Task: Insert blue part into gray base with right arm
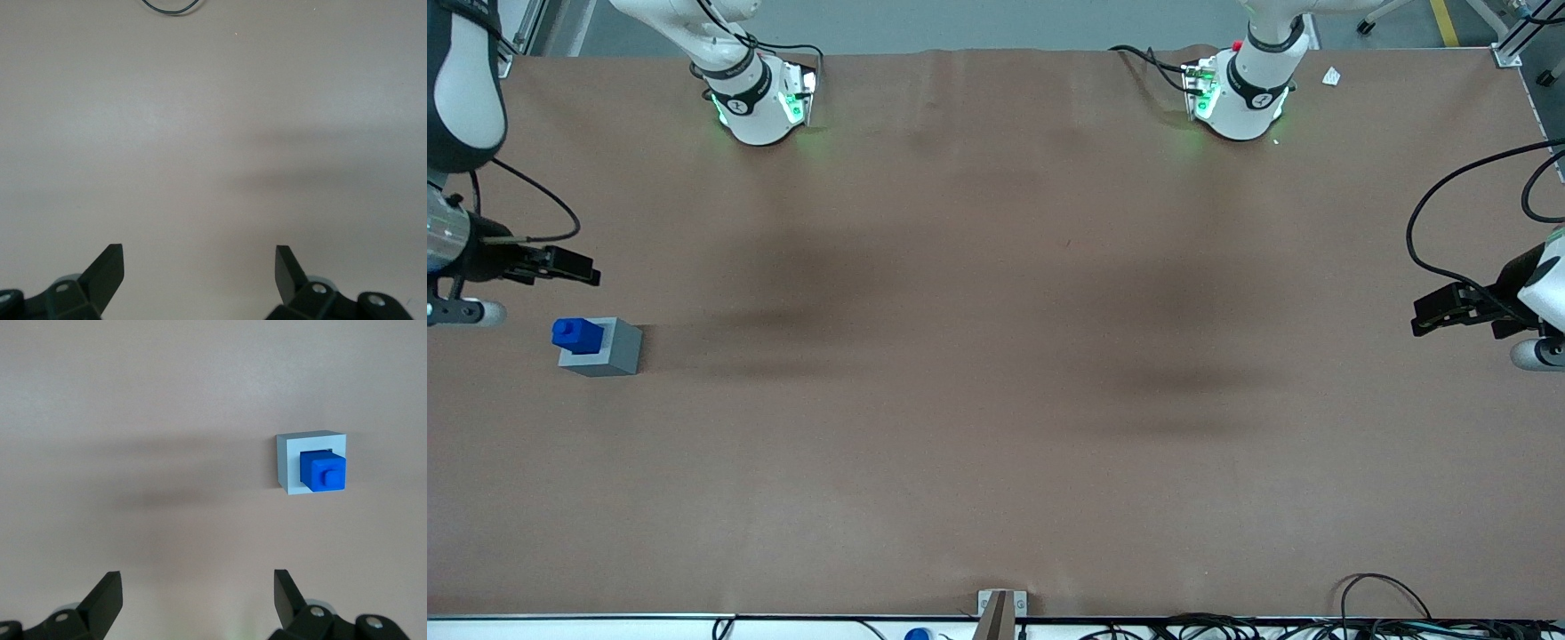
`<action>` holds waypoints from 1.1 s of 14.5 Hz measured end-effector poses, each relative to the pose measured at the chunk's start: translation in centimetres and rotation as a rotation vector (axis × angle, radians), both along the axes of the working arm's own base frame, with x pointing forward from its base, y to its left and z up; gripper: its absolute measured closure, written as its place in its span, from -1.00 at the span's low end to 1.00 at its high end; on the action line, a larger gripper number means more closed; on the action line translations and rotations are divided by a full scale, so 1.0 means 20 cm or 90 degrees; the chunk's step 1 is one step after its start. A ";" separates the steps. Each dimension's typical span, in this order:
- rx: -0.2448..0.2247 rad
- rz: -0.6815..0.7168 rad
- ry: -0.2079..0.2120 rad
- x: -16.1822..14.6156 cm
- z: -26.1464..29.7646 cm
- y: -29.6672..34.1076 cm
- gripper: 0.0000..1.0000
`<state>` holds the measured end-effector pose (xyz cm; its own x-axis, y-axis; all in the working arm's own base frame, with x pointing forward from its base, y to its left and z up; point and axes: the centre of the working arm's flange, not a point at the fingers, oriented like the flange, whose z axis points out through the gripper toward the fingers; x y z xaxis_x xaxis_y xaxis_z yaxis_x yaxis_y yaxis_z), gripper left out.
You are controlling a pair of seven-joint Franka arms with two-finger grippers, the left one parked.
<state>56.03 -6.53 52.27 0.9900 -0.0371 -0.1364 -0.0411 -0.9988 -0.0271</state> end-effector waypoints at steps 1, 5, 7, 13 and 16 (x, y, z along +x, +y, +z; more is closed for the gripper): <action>0.000 0.001 -0.007 -0.02 0.04 0.01 -1.00; -0.002 0.006 -0.024 -0.09 0.19 0.11 -1.00; -0.003 0.008 -0.029 -0.13 0.26 0.20 -1.00; -0.001 0.011 -0.053 -0.30 0.50 0.25 -1.00; 0.000 0.011 -0.064 -0.36 0.58 0.24 -1.00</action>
